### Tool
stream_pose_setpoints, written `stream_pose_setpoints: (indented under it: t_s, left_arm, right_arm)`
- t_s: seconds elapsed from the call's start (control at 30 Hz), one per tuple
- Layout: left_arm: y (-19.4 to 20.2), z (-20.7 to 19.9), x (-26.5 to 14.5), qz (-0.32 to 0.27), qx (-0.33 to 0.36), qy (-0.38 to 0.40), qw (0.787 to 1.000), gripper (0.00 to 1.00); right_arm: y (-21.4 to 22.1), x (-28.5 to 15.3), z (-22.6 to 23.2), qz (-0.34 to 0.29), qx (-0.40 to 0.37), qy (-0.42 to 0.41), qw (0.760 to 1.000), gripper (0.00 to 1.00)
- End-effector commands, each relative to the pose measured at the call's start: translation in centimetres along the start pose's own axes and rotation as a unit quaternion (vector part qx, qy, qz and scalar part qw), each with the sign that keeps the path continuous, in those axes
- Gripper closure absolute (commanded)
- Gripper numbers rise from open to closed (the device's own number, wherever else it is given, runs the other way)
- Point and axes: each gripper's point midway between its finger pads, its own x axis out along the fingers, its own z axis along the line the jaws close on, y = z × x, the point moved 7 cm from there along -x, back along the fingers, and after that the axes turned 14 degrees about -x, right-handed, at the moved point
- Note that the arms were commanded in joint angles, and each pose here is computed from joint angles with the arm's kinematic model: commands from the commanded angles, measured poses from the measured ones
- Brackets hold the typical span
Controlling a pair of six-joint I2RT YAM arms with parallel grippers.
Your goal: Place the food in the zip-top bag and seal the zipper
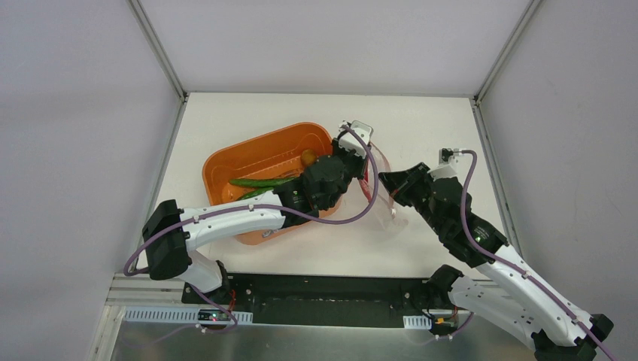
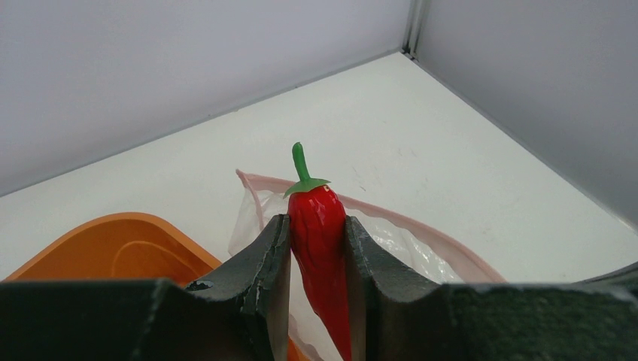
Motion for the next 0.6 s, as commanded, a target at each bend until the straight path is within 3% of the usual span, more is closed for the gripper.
stream_pose_setpoints:
  t_s: [0.0,0.23,0.43,0.57]
  left_arm:
    - [0.0,-0.4,-0.5,0.011,0.019,0.026,0.999,0.72]
    - [0.2,-0.3,-0.6,0.036,0.042,0.025,0.998,0.63]
    - [0.2,-0.1,-1.8,0.065,0.031,0.043,0.996,0.24]
    - [-0.6,0.2,-2.9,0.077,0.022,0.049,0.996,0.16]
  right_arm:
    - [-1.1,0.2,0.9,-0.021,0.029,-0.010,0.999,1.00]
    - [0.0,0.9,1.0,0.006,0.037,-0.013,0.999,1.00]
    - [-0.4,0.3,0.9,-0.017,0.049,-0.026,0.998,1.00]
    - [-0.8,-0.2,0.3,-0.032,0.036,-0.011,0.999,1.00]
